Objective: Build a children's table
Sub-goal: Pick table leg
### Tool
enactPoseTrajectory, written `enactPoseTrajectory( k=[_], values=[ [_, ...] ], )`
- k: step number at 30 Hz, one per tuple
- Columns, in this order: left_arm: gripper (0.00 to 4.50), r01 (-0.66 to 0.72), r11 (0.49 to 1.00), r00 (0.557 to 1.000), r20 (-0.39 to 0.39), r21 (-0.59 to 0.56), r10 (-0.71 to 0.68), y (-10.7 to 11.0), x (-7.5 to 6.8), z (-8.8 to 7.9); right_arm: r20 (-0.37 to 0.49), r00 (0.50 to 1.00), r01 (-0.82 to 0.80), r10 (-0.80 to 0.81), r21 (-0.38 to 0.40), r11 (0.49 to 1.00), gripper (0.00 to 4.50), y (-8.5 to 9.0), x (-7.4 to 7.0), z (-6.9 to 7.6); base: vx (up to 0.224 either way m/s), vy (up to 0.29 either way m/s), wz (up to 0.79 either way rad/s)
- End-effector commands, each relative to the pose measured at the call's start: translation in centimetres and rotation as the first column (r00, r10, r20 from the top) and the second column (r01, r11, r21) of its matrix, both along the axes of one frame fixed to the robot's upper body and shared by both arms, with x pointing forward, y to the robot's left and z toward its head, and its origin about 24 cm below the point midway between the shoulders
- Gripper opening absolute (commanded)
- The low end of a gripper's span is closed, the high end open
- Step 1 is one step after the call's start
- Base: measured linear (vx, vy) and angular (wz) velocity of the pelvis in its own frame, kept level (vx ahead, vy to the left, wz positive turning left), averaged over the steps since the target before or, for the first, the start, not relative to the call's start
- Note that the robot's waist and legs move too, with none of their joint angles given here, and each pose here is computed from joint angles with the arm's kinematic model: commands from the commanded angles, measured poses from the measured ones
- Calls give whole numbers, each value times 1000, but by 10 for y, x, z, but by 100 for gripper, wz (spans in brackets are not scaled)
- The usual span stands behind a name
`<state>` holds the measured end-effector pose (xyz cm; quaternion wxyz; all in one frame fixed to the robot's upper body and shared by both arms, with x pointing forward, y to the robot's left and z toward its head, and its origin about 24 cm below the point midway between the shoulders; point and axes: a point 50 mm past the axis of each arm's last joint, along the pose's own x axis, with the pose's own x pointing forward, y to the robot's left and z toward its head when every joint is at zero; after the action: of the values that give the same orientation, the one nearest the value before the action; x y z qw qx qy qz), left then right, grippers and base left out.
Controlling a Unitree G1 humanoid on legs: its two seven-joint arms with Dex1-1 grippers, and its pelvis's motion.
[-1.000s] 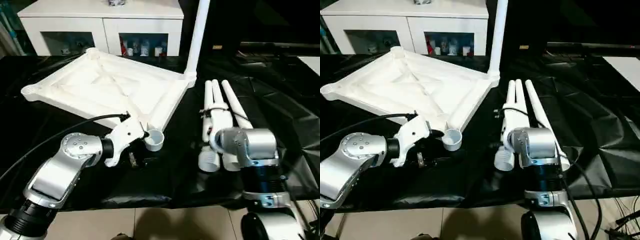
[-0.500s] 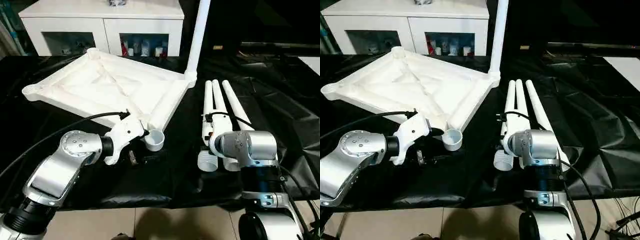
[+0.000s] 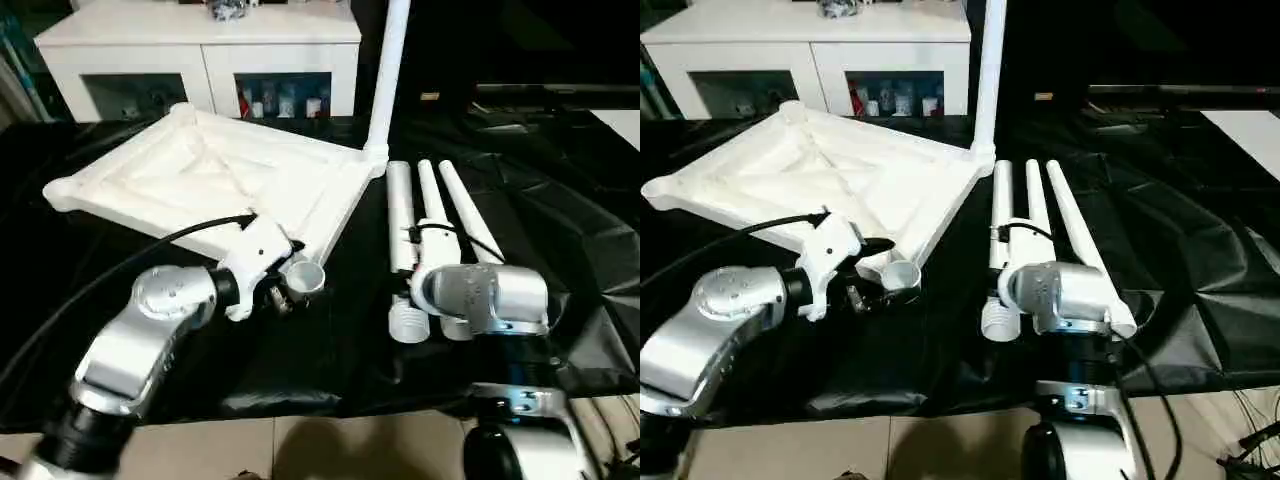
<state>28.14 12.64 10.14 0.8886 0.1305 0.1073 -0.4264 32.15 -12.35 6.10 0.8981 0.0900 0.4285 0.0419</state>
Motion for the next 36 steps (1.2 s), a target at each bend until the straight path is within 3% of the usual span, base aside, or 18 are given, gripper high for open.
enactPoseTrajectory(
  k=[1, 4, 7, 8, 9, 10, 11, 14, 16, 19, 21, 23, 25, 26, 29, 32, 34, 36],
  values=[
    [450, -86, 996, 996, 5, -7, 86, 7, 7, -1, -23, 1000, 9, -9, -3, 1000, 200, 1, -1, -8, 0, 0, 0],
    [450, -130, 987, 991, -17, -99, 129, 5, 13, 3, 9, 1000, 11, -11, -6, 1000, 195, 2, 2, -2, 0, 0, 0],
    [450, -156, 980, 987, 29, -122, 160, 1, 19, 10, 56, 997, 55, -55, 8, 998, 194, 1, 5, 5, 0, 0, 0],
    [450, -156, 981, 986, 40, -117, 161, 0, 19, 11, 85, 994, 71, -73, 18, 997, 194, 0, 7, 7, 0, 0, 0],
    [450, -161, 977, 982, 76, -137, 173, -5, 23, 19, 232, 965, 116, -125, 55, 992, 194, -3, 13, 21, 0, 0, 0],
    [450, -161, 977, 982, 76, -137, 173, -5, 23, 19, 232, 965, 116, -125, 55, 992, 193, -3, 13, 21, 0, 0, 0],
    [450, -165, 973, 978, 99, -159, 182, -8, 26, 25, 400, 908, 107, -126, 70, 992, 193, -5, 19, 38, 0, 0, 0],
    [450, -177, 956, 973, 107, -234, 206, -15, 30, 36, 588, 802, 73, -106, 79, 994, 192, -8, 22, 62, 0, 0, 0],
    [450, -179, 937, 972, 94, -300, 216, -21, 32, 43, 716, 685, 29, -133, 155, 987, 192, -10, 21, 85, 0, 0, 0],
    [450, -179, 922, 971, 90, -344, 222, -26, 34, 49, 742, 649, 26, -167, 198, 980, 192, -15, 20, 96, 0, 0, 0],
    [450, -191, 911, 968, 81, -367, 236, -29, 35, 51, 788, 607, 17, -105, 120, 993, 192, -19, 20, 102, 0, 0, 0],
    [450, -203, 897, 968, 60, -393, 245, -29, 36, 52, 803, 589, 5, -91, 108, 994, 192, -19, 20, 106, 0, 0, 0],
    [450, -203, 905, 964, 86, -375, 252, -28, 37, 54, 831, 556, -130, -13, 103, 986, 192, -10, 16, 113, 0, 0, 0],
    [450, -201, 912, 957, 126, -357, 260, -27, 37, 59, 874, 479, -289, 80, 71, 955, 192, 0, 7, 123, 0, 0, 0],
    [450, -176, 896, 959, 135, -407, 250, -28, 36, 71, 921, 362, -439, 144, 32, 898, 192, 8, -6, 134, 0, 0, 0],
    [450, -137, 811, 965, 107, -568, 238, -25, 37, 95, 941, 301, -557, 155, 41, 829, 192, 8, -15, 138, 0, 0, 0],
    [450, -75, 735, 990, 35, -674, 133, -24, 37, 108, 930, 309, -639, 200, 47, 767, 192, 7, -19, 131, 0, 0, 0],
    [450, -63, 716, 994, 18, -695, 105, -24, 37, 110, 926, 315, -650, 209, 51, 758, 192, 6, -20, 128, 0, 0, 0]
  ],
)
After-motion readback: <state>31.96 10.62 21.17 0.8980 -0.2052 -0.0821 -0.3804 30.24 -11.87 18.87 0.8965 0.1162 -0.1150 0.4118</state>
